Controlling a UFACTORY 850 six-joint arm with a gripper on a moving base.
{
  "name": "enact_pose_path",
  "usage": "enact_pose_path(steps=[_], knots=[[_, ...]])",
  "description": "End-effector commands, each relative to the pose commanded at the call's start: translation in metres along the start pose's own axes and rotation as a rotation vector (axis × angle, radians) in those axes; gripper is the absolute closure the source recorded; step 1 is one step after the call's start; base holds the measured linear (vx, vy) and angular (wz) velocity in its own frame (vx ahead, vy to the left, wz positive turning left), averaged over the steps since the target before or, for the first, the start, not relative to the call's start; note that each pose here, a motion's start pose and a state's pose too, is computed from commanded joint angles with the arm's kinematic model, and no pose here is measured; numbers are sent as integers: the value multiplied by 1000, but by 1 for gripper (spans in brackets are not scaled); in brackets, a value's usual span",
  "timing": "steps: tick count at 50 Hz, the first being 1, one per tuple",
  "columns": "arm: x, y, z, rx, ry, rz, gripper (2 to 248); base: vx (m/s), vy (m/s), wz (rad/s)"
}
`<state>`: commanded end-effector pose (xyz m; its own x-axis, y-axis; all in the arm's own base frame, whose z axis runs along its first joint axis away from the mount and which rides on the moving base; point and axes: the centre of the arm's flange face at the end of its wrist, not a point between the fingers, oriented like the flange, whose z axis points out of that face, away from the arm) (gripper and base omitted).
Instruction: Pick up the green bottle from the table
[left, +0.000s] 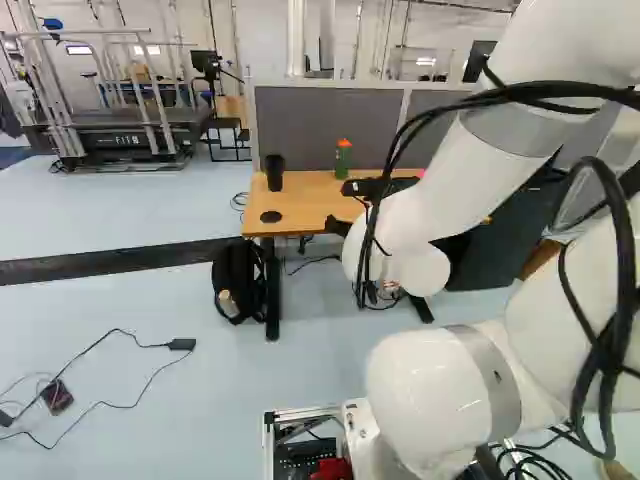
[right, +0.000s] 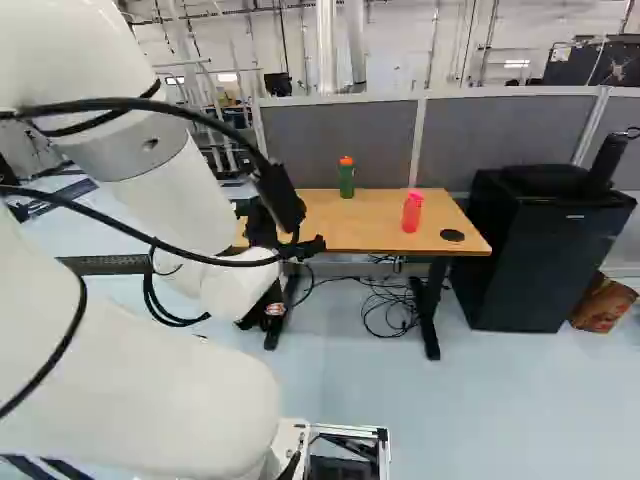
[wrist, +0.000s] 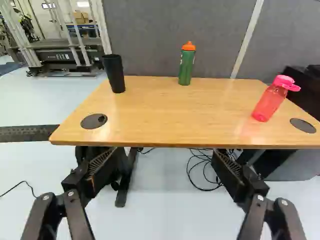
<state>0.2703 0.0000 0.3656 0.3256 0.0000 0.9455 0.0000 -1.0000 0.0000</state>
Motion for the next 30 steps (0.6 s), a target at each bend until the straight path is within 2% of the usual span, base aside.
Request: enact_pose_path(steps=[14,30], knots=[[0,0,0,0,0,0,3,14,0,5],[0,0,0,0,0,0,3,121,-28,-5]])
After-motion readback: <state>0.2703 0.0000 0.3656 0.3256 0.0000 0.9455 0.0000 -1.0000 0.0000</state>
